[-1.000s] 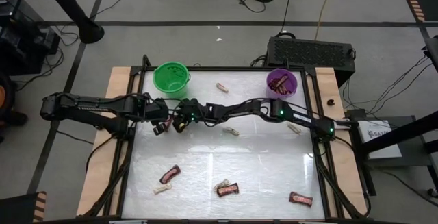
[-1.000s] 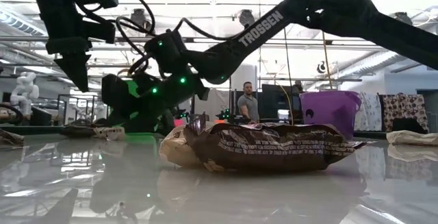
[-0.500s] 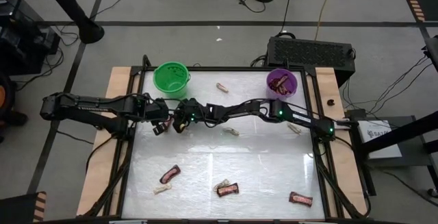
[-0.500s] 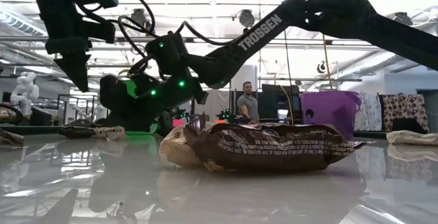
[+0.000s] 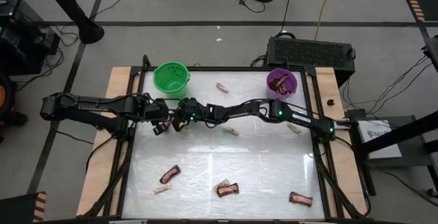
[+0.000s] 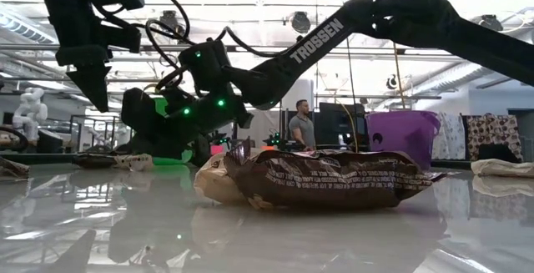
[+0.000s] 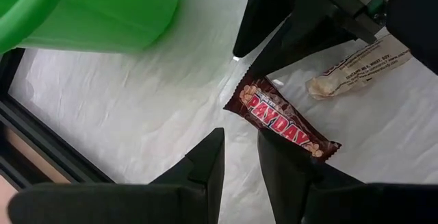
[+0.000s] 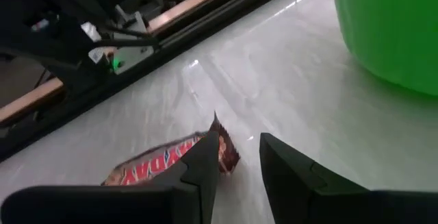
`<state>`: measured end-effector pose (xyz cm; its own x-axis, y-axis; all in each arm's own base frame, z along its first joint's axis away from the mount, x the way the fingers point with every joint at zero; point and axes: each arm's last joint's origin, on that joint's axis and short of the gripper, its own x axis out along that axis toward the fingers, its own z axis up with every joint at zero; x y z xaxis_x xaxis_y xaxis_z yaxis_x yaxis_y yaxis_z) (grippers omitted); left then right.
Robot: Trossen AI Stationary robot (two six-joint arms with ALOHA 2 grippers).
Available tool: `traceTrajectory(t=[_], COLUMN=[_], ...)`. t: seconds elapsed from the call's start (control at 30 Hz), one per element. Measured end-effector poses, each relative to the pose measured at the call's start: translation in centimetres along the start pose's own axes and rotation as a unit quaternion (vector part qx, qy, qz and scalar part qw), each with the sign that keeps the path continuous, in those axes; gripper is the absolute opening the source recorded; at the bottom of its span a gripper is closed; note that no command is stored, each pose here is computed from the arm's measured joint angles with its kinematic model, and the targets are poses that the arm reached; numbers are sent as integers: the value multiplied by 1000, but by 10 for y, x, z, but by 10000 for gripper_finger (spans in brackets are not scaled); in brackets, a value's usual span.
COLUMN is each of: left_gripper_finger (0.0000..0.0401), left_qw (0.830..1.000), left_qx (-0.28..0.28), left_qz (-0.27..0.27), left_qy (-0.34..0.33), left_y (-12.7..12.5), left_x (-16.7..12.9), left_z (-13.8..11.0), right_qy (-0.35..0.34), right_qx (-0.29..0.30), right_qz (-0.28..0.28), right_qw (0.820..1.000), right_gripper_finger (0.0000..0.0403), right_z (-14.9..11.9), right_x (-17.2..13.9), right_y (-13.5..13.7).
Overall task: Sort candy by brand, put in halloween buckets
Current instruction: Put the brown chocolate bar into the purple bucket
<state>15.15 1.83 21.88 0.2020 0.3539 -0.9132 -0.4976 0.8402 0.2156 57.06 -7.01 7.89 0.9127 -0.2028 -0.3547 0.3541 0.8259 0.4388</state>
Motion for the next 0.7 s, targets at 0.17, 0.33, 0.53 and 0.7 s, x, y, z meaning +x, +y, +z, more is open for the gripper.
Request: traceTrajectory(t=[0.17, 0.33, 0.53, 0.7], left_gripper_finger=[98, 98, 98, 98], left_qw=[1000, 1000, 1000, 1000], left_qx=[4, 5, 5, 5], left_qz=[-1, -1, -1, -1], left_qy=[-2, -2, -2, -2], left_y=[0, 0, 0, 0], left_x=[0, 0, 0, 0], left_z=[1, 0, 0, 0], right_qy=[6, 65, 94, 93], right_qx=[16, -13, -53, -52], right_qz=[-4, 0, -12, -12], right_qw=[1000, 998, 994, 994], right_gripper_finger=[99, 99, 99, 88], right_z=[-16, -16, -3, 1], right_x=[14, 18, 17, 17], right_y=[-7, -3, 11, 14])
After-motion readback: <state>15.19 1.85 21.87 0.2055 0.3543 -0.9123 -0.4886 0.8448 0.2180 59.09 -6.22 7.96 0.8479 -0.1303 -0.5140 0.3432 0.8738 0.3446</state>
